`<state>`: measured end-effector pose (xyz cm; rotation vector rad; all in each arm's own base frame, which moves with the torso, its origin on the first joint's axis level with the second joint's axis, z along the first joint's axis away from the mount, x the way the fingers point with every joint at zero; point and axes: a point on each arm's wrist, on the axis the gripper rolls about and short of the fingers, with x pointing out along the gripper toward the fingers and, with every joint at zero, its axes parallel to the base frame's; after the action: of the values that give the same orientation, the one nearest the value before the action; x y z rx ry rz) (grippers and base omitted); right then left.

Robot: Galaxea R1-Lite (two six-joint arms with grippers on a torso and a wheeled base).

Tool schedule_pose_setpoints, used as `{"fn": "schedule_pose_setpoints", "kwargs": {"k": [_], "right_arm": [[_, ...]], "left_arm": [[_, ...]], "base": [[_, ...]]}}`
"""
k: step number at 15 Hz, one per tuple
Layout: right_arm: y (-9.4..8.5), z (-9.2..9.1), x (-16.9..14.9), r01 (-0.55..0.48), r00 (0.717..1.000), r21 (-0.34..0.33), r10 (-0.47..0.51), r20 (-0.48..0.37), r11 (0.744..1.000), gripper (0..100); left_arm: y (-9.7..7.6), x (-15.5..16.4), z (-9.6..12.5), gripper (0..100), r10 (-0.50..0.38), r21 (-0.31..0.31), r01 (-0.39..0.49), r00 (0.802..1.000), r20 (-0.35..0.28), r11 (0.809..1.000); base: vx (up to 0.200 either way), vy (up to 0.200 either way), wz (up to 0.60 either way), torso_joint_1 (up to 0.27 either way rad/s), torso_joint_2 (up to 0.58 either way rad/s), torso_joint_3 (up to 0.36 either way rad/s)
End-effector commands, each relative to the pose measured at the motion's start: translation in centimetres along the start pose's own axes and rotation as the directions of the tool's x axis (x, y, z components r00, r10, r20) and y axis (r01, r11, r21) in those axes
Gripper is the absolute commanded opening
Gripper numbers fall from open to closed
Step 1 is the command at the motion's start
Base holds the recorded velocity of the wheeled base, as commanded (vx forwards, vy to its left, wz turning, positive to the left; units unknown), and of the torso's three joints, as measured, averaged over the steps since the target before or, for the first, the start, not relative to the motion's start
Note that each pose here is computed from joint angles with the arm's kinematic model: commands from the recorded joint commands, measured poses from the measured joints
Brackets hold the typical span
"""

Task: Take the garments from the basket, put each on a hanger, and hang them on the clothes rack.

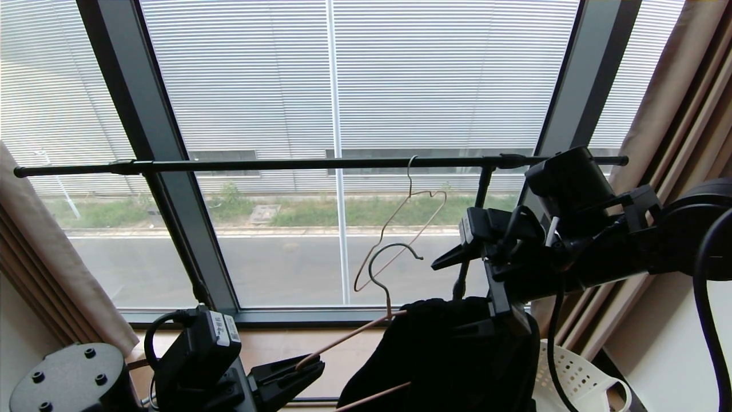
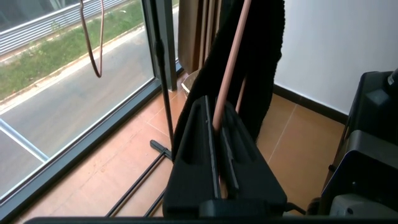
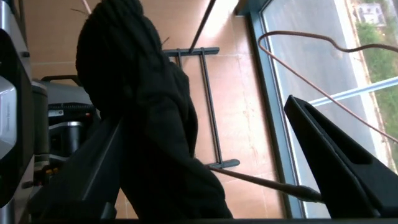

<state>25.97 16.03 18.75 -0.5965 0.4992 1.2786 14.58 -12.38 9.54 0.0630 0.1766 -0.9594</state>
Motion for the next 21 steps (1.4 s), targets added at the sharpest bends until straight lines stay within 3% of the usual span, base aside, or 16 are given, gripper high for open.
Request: {"fn": "schedule_pose_setpoints", "kwargs": {"k": [1, 11, 12, 21], "right_arm": [[0.3, -0.1, -0.1, -0.038, 0.999, 0.008, 0.038, 0.012, 0.999, 100], [1.1, 0.2, 1.6, -0.116, 0.993, -0.004, 0.116, 0.012, 0.993, 100], [1.2, 0.3, 1.8, -0.122, 0.992, -0.005, 0.122, 0.011, 0.992, 0], [1.5, 0.4, 1.5, -0.118, 0.993, -0.012, 0.118, 0.012, 0.993, 0]], "left_arm": [[0.0, 0.0, 0.0, 0, 0.001, 0.001, -0.001, 1.000, 0.001, 1.000], [0.0, 0.0, 0.0, 0, 0.002, -0.002, -0.002, 1.000, 0.001, 1.000], [0.0, 0.0, 0.0, 0, 0.002, -0.002, -0.002, 1.000, 0.001, 1.000], [0.1, 0.1, -0.1, 0, 0.005, -0.006, -0.005, 1.000, -0.004, 1.000]], "base": [[0.000, 0.000, 0.00, 0.000, 0.00, 0.000], [0.000, 0.000, 0.00, 0.000, 0.00, 0.000], [0.000, 0.000, 0.00, 0.000, 0.00, 0.000], [0.000, 0.000, 0.00, 0.000, 0.00, 0.000]]}}
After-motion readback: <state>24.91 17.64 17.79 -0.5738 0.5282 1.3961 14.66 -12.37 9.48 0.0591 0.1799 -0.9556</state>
